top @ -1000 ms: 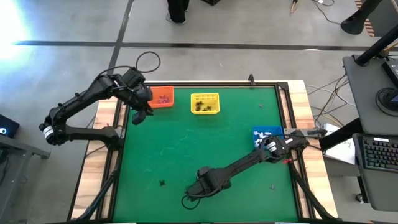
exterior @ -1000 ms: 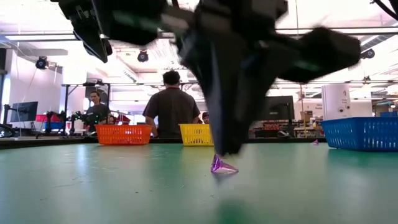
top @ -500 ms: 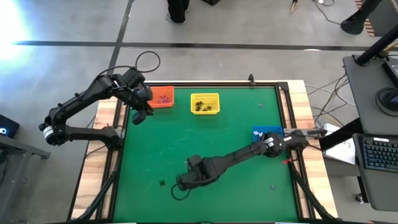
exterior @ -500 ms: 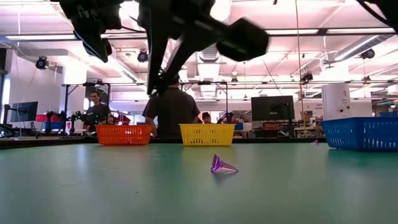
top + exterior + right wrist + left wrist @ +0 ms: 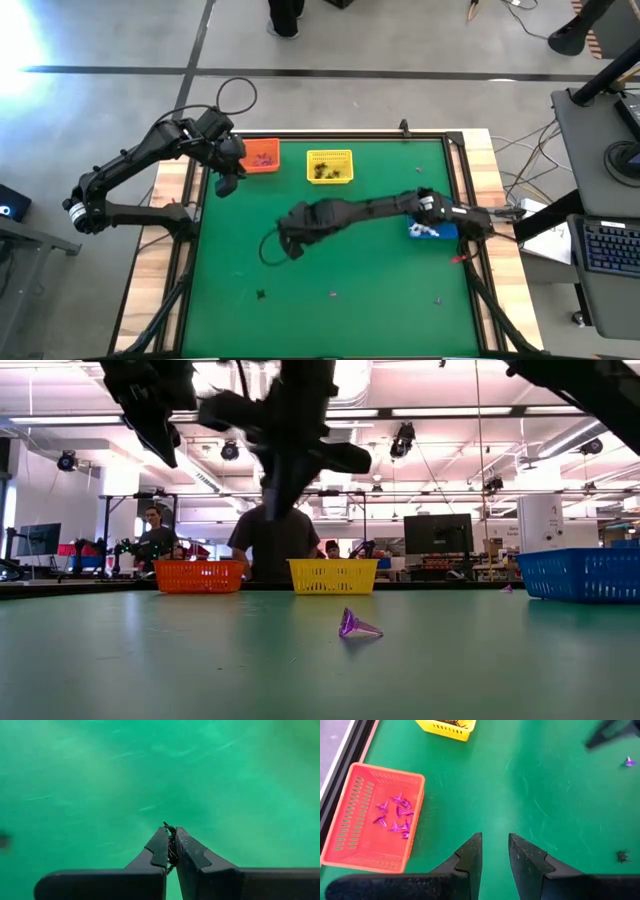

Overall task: Sort Halloween decoration
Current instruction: Put the black spider toy into the yellow basket

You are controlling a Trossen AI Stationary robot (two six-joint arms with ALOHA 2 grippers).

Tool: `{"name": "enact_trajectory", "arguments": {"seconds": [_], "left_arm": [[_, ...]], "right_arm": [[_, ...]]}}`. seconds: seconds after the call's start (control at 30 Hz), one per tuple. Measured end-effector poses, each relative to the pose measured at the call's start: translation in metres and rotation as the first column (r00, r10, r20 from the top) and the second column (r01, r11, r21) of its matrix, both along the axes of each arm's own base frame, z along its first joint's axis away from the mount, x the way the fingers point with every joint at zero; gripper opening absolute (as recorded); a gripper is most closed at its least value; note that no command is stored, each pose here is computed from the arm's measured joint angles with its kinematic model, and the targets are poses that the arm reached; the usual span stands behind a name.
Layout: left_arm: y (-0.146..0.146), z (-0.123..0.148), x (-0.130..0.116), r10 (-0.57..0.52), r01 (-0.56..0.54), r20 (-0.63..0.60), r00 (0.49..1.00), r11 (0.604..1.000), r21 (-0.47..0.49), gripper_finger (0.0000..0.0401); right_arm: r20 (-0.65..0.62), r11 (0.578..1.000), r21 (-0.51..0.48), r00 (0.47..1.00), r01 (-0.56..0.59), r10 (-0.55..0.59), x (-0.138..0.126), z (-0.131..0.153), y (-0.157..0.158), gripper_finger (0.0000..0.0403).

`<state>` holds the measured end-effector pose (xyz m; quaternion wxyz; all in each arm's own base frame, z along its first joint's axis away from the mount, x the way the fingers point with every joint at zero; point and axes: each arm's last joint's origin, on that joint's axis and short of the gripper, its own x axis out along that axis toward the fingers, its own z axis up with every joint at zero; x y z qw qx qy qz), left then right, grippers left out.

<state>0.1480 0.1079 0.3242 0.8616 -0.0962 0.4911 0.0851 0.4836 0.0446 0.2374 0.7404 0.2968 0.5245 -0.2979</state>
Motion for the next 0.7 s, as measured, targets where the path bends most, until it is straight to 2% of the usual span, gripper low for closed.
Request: {"name": "enact_trajectory", "arguments": {"seconds": [0.17,0.33,0.47,0.7], "left_arm": [[0.0,0.0,0.0,-0.009,0.009,-0.001,1.0,1.0,0.006,0.0077],[0.0,0.0,0.0,-0.01,0.01,-0.001,1.0,1.0,0.007,0.0077],[0.001,-0.001,0.001,-0.01,0.01,-0.004,1.0,1.0,0.005,0.0077],[0.001,-0.001,0.001,0.017,-0.017,-0.004,1.0,1.0,-0.006,0.0077]], "right_arm": [[-0.09,0.998,-0.043,0.995,-0.041,0.037,-0.01,0.009,-0.059,0.0009],[-0.113,0.993,-0.076,0.99,-0.095,0.086,-0.016,0.013,-0.118,0.0009],[-0.129,0.993,-0.089,0.99,-0.075,0.063,-0.026,0.013,-0.165,0.0009],[-0.153,0.991,-0.088,0.984,-0.104,0.089,-0.044,0.013,-0.221,0.0009]]}}
